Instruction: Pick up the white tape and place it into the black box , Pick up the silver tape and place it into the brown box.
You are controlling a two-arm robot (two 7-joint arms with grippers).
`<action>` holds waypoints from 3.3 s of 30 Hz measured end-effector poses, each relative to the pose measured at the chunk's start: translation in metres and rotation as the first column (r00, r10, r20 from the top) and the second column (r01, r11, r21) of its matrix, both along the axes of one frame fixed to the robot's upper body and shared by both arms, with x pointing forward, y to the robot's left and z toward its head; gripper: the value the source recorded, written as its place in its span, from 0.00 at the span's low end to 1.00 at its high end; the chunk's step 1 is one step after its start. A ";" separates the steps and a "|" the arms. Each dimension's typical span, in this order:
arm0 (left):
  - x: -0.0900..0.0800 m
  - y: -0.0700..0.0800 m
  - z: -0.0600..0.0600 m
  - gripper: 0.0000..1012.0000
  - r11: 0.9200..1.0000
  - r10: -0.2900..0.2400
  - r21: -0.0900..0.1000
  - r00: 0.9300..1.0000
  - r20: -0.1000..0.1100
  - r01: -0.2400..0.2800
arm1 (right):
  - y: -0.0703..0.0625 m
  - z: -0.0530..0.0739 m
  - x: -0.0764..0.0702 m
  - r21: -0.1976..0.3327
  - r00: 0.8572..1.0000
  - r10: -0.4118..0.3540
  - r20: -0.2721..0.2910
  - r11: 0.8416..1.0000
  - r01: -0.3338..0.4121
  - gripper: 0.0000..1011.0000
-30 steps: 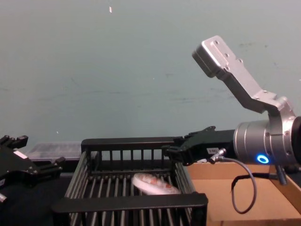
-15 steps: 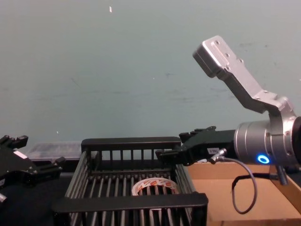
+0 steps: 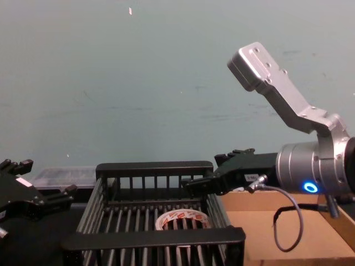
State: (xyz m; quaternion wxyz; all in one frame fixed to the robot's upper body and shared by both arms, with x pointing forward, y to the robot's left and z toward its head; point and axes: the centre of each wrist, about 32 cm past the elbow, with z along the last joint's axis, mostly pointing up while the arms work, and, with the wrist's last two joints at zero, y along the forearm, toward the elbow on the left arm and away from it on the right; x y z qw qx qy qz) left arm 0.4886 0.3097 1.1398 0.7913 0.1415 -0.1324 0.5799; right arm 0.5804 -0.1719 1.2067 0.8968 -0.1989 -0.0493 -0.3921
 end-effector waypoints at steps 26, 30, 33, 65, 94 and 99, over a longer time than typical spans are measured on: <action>0.000 0.000 0.000 0.99 1.000 0.000 0.000 1.000 0.000 0.000 | -0.071 0.025 -0.072 0.030 0.999 -0.003 -0.036 1.000 0.004 0.99; 0.000 0.000 0.000 0.99 1.000 0.000 0.000 1.000 0.000 0.000 | -0.082 0.025 -0.087 0.014 0.998 0.009 -0.062 1.000 -0.008 0.99; 0.000 0.000 0.000 0.99 1.000 0.000 0.000 1.000 0.000 0.000 | -0.089 0.024 -0.097 -0.003 0.996 0.022 -0.090 1.000 -0.023 0.99; 0.000 0.000 0.000 0.99 1.000 0.000 0.000 1.000 0.000 0.000 | -0.088 -0.012 -0.125 -0.136 0.928 0.141 -0.346 0.971 -0.198 0.99; 0.000 0.000 0.000 0.99 1.000 0.000 0.000 1.000 0.000 0.000 | -0.087 -0.017 -0.115 -0.117 0.940 0.102 -0.327 0.982 -0.147 0.99; 0.000 0.000 0.000 0.99 1.000 0.000 0.000 1.000 0.000 0.000 | -0.089 -0.013 -0.114 -0.096 0.945 0.104 -0.309 0.985 -0.140 0.99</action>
